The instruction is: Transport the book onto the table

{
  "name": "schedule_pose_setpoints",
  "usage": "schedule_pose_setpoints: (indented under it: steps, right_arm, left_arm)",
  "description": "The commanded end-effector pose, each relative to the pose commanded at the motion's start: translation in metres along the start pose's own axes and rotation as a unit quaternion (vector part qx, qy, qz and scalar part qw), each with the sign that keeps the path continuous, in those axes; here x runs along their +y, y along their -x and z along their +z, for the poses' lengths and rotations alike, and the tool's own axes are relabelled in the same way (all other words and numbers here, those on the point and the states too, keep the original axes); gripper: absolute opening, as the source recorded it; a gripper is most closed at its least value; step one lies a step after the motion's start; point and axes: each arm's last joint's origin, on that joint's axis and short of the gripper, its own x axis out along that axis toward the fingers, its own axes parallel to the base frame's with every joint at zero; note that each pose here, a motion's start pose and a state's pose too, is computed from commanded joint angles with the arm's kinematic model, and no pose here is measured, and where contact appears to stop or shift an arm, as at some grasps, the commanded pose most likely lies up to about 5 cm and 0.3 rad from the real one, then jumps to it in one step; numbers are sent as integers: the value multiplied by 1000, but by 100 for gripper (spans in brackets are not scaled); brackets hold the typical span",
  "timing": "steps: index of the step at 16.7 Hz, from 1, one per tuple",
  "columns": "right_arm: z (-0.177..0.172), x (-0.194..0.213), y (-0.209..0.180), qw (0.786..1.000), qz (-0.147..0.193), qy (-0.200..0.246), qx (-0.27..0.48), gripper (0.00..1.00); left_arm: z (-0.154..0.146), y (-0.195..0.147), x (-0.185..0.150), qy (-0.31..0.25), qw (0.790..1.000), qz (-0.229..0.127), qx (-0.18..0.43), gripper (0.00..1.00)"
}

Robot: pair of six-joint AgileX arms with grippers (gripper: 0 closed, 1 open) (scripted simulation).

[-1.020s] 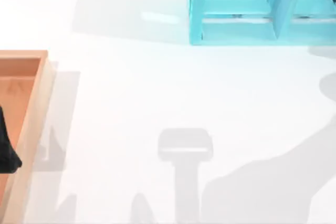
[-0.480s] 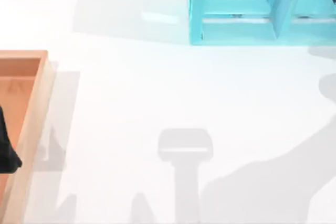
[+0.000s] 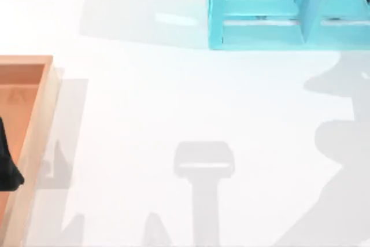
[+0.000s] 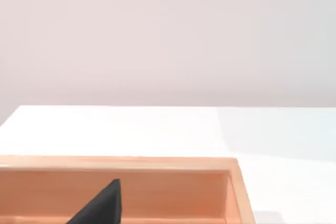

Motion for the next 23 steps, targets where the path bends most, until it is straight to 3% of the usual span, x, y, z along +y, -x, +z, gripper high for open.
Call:
schedule_pose_setpoints:
  steps: [4, 8, 16, 20, 23]
  right_arm:
    - [54, 5, 74, 1000, 2, 6, -8, 0]
    - [67, 13, 123, 1000, 5, 3, 1, 0]
    - [69, 18, 131, 1000, 8, 8, 2, 0]
    - [97, 52, 108, 993, 1, 107, -58, 0]
    - [118, 111, 82, 973, -15, 205, -109, 0]
  left_arm:
    - [0, 0, 0, 0, 1000, 0, 0, 100]
    - [0, 0, 0, 0, 1000, 0, 0, 100]
    - [0, 0, 0, 0, 1000, 0, 0, 100]
    - [0, 0, 0, 0, 1000, 0, 0, 100]
    - [0, 0, 0, 0, 1000, 0, 0, 100]
